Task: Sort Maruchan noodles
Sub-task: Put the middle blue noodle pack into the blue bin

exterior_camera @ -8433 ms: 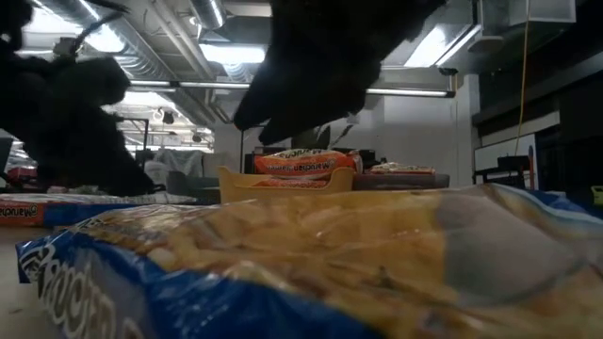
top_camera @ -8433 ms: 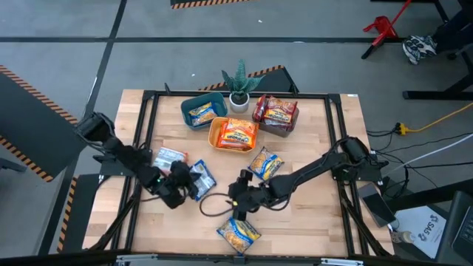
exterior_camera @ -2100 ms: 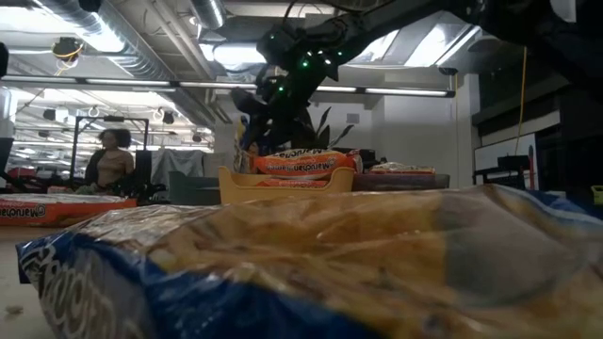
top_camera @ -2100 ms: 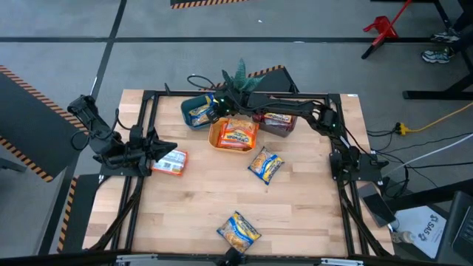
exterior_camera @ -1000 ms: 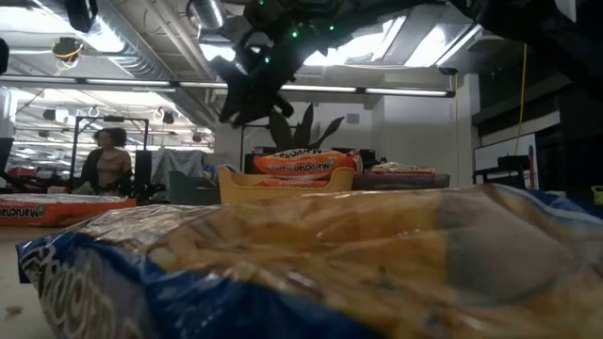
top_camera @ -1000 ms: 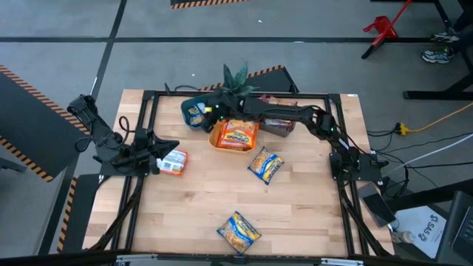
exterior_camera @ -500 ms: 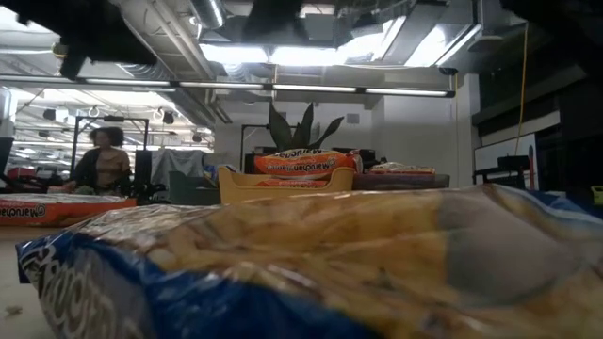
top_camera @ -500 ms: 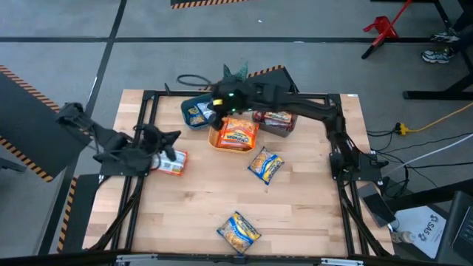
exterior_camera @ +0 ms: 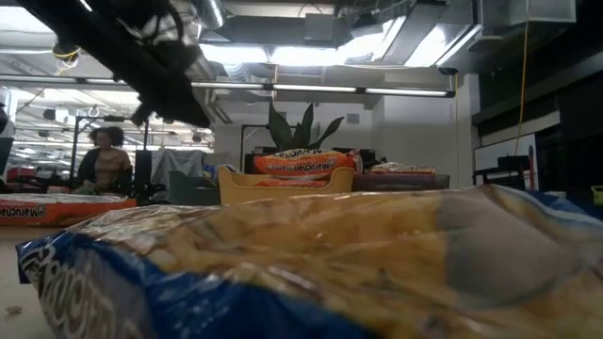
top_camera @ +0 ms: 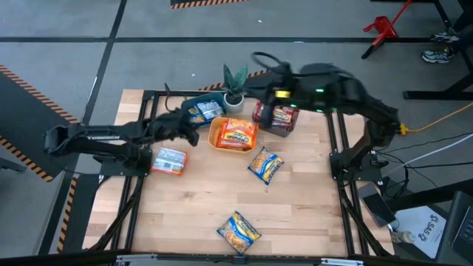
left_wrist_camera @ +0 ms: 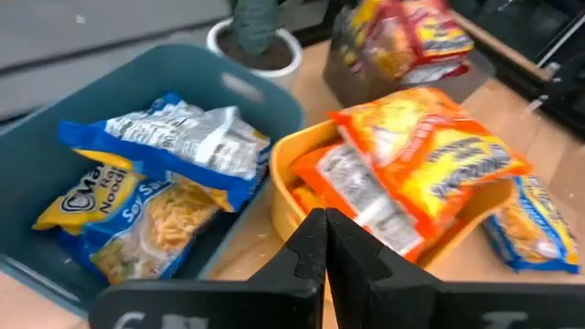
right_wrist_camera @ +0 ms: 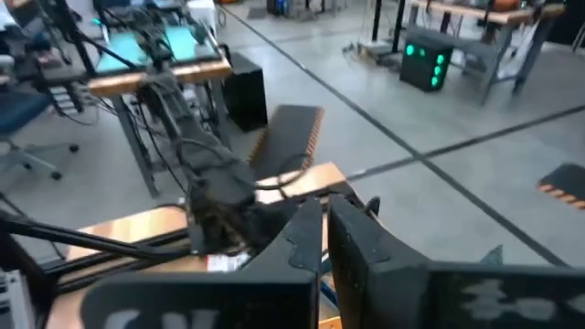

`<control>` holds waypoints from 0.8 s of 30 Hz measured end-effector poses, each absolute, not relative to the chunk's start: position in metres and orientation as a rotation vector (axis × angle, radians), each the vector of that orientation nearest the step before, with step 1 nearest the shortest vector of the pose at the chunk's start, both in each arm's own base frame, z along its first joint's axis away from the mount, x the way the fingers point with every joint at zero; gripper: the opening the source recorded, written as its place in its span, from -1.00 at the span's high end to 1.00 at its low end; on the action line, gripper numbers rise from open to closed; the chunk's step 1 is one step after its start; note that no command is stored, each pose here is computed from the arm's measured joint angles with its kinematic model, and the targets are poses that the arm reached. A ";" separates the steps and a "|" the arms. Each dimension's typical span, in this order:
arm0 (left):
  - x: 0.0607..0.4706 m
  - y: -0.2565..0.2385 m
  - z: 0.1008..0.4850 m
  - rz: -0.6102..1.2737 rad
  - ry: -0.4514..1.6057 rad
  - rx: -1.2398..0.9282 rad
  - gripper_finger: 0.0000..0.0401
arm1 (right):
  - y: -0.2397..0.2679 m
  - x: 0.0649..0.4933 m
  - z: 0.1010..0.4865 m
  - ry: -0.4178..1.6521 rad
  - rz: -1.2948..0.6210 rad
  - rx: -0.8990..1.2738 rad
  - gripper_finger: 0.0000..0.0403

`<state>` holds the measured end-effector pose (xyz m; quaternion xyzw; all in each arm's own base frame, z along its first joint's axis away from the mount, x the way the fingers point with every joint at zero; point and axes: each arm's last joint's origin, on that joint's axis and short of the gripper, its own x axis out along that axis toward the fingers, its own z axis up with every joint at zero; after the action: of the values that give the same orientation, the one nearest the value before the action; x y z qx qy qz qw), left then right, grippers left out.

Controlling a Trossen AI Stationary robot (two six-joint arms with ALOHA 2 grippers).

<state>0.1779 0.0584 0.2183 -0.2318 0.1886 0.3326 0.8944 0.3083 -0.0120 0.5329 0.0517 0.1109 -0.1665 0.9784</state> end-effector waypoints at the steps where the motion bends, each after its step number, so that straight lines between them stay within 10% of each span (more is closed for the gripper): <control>1: 0.179 0.065 0.216 0.683 0.403 -0.495 1.00 | -0.008 0.302 0.537 0.213 -0.338 0.101 0.97; 24: 0.193 0.136 0.158 0.812 0.560 -0.534 1.00 | 0.028 0.285 0.533 0.304 -0.322 0.032 0.96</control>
<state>0.1931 0.1360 0.1583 -0.2531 0.2657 0.3851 0.8468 0.2850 0.0276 0.5328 0.0158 0.1506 -0.1595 0.9755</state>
